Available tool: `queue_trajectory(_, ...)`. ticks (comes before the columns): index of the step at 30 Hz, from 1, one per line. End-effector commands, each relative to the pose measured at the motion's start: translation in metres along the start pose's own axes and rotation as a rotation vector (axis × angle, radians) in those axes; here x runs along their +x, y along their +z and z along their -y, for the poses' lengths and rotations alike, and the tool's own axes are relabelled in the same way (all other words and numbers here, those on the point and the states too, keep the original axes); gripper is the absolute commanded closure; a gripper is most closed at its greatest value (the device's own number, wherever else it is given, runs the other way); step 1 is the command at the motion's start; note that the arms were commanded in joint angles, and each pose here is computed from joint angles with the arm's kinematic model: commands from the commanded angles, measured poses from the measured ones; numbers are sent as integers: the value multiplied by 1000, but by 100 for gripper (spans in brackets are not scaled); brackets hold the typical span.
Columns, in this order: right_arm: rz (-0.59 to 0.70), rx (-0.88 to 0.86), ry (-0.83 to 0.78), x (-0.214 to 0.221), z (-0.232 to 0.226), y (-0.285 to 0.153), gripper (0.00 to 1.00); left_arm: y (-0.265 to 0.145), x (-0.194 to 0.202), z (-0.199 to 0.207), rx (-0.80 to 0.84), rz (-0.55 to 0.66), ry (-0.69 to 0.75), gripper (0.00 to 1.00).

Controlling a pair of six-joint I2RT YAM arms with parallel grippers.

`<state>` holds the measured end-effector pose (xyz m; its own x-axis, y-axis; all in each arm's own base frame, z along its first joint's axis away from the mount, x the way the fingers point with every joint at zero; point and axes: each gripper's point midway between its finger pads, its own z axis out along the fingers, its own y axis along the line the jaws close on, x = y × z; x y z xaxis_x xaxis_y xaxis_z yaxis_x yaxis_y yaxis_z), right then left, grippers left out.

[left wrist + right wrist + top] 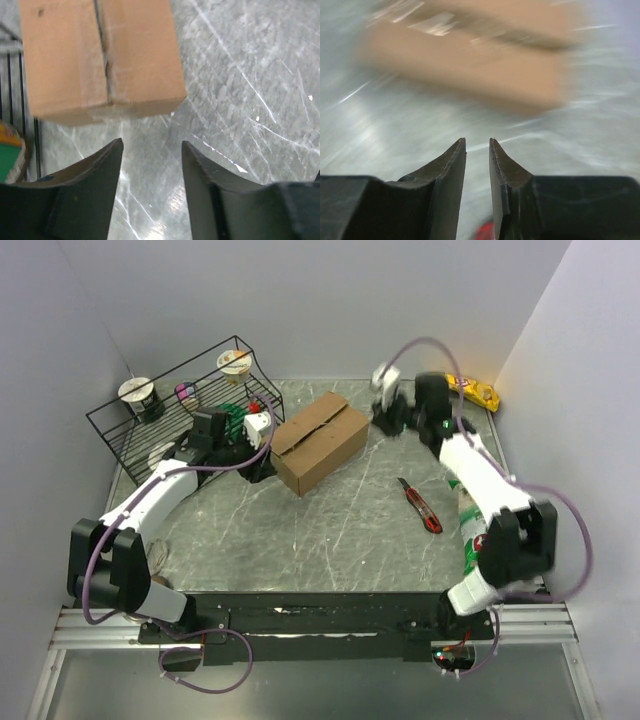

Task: Unpack the express box
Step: Open the express box at the center of the board.

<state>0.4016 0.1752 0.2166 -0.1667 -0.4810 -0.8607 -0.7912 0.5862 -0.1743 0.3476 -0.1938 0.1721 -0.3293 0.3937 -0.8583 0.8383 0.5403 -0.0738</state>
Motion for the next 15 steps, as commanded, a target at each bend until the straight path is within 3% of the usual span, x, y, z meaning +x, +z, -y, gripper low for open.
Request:
queue_trajectory(1, 79, 367, 128, -26, 123, 18, 66, -6, 19, -8, -106, -53, -119, 47)
queue_trajectory(4, 54, 445, 70, -12, 165, 53, 67, -4, 32, -14, -156, -88, -174, 67)
queue_trajectory(5, 34, 466, 39, -6, 174, 61, 68, -5, 34, -17, -175, -98, -199, 85)
queue_trajectory(6, 46, 470, 14, -1, 183, 82, 68, -4, 37, -18, -182, -107, -209, 97)
queue_trajectory(11, 9, 357, -114, 23, 167, 148, 69, 8, 61, -46, -282, -198, -216, 99)
queue_trajectory(12, 44, 257, -115, 21, 150, 157, 73, 10, 64, -52, -294, -212, -204, 99)
queue_trajectory(15, 71, 76, -85, 8, 114, 149, 79, 21, 71, -74, -347, -243, -163, 99)
